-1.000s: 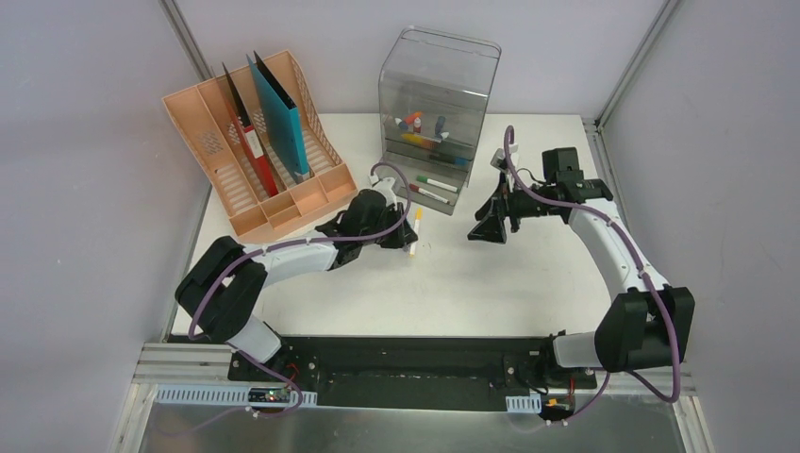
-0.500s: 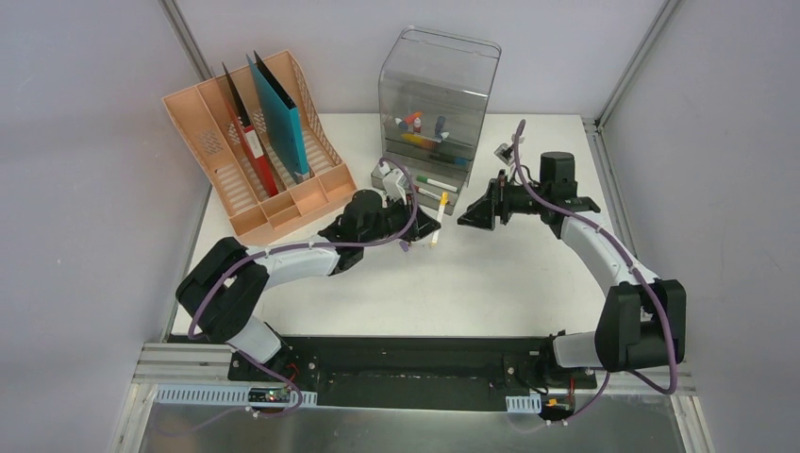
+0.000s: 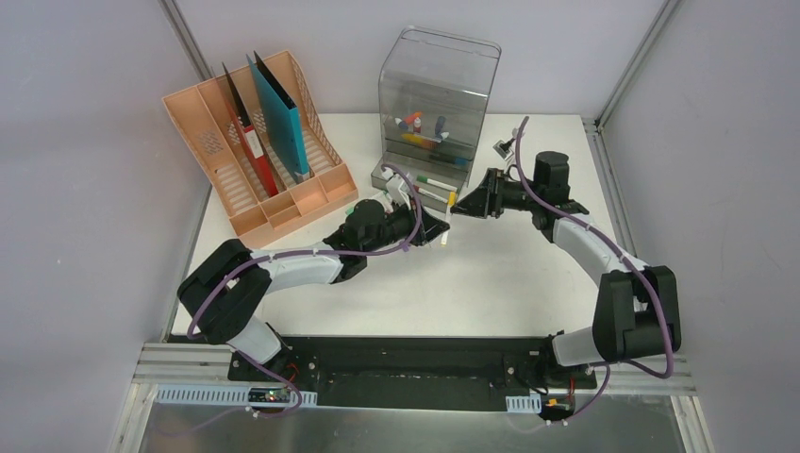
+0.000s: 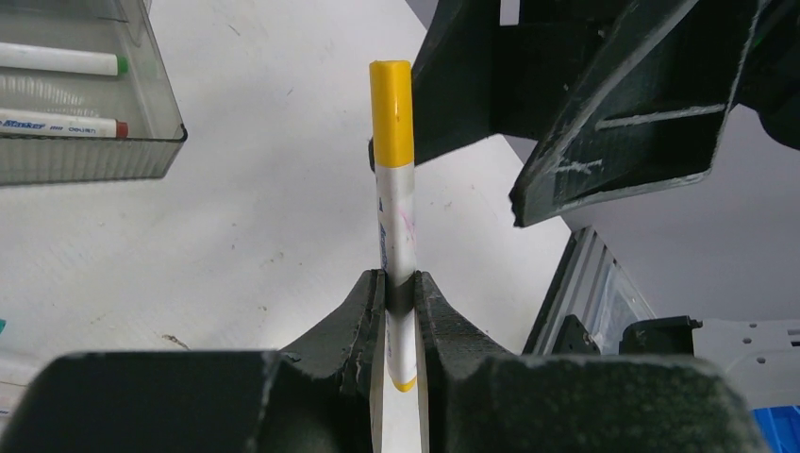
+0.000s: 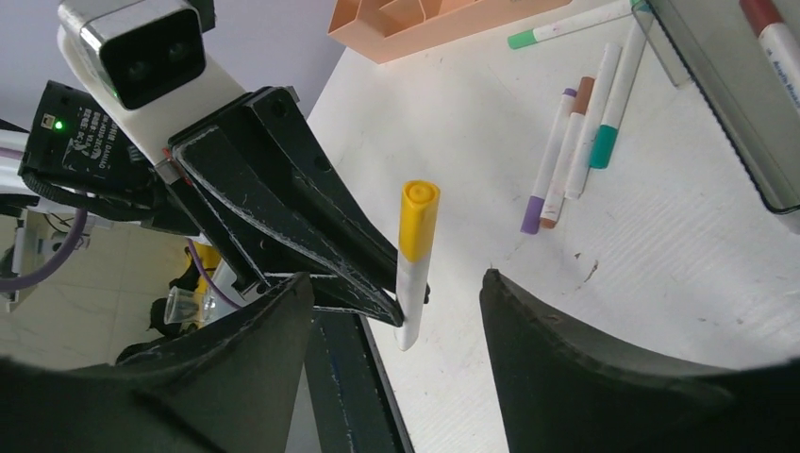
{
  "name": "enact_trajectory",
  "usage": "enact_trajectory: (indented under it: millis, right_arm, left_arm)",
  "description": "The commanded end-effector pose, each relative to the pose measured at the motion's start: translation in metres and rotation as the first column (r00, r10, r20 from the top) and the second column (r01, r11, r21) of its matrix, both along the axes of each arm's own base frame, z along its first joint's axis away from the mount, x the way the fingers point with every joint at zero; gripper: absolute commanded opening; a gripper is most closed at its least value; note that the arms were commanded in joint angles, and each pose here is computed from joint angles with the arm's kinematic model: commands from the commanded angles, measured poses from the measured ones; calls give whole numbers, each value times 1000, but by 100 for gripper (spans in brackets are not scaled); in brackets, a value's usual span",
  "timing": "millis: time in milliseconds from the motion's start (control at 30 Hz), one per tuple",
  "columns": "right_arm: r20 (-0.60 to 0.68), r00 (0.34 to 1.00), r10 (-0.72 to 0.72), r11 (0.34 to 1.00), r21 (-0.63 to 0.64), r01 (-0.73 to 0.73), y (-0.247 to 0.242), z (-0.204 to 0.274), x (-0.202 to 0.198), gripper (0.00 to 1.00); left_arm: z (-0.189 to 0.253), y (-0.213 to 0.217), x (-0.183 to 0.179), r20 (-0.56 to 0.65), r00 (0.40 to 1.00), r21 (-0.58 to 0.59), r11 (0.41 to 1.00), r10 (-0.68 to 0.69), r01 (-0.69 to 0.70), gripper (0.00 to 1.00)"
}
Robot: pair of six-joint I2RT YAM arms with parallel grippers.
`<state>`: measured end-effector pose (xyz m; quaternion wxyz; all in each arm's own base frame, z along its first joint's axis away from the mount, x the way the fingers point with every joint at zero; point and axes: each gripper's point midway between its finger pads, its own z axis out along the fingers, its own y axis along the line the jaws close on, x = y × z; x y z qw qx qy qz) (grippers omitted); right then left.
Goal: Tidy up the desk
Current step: Pick up the stationery from the center of the board.
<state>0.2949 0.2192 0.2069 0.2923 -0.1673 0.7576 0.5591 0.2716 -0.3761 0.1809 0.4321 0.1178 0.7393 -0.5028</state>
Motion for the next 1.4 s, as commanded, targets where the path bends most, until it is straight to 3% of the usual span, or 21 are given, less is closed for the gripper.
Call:
enact_trajectory:
  millis: [0, 167, 400, 667, 933, 1000, 1200, 1367]
  right_arm:
    - [19, 1000, 17, 1000, 24, -18, 10, 6, 1, 64]
    - [2, 999, 37, 999, 23, -37, 16, 3, -1, 49]
    - [-6, 998, 62, 998, 24, -62, 21, 2, -4, 38]
    - [-10, 996, 94, 995, 24, -94, 25, 2, -8, 16]
    - [-1, 994, 105, 994, 20, -105, 26, 4, -10, 2]
    - [5, 994, 105, 994, 18, -105, 25, 4, -10, 0]
    - [13, 994, 110, 994, 14, -110, 25, 5, -10, 0]
    - [18, 993, 114, 993, 7, -114, 25, 5, -11, 0]
  left_arm:
    - [29, -4, 0, 53, 998, -84, 996, 21, -17, 0]
    - [29, -6, -1, 48, 999, -90, 996, 17, -12, 0]
    - [27, -11, -3, 43, 999, -89, 996, -4, 7, 0]
    - [25, -14, -3, 38, 999, -87, 996, -17, 21, 0]
    - [24, -12, -4, 42, 999, -76, 997, -20, 23, 0]
    - [23, -12, -5, 41, 999, -70, 997, -20, 23, 4]
    - [23, -11, -8, 51, 998, -57, 998, -34, 37, 32]
    - [23, -10, -12, 71, 996, -45, 997, -54, 58, 49]
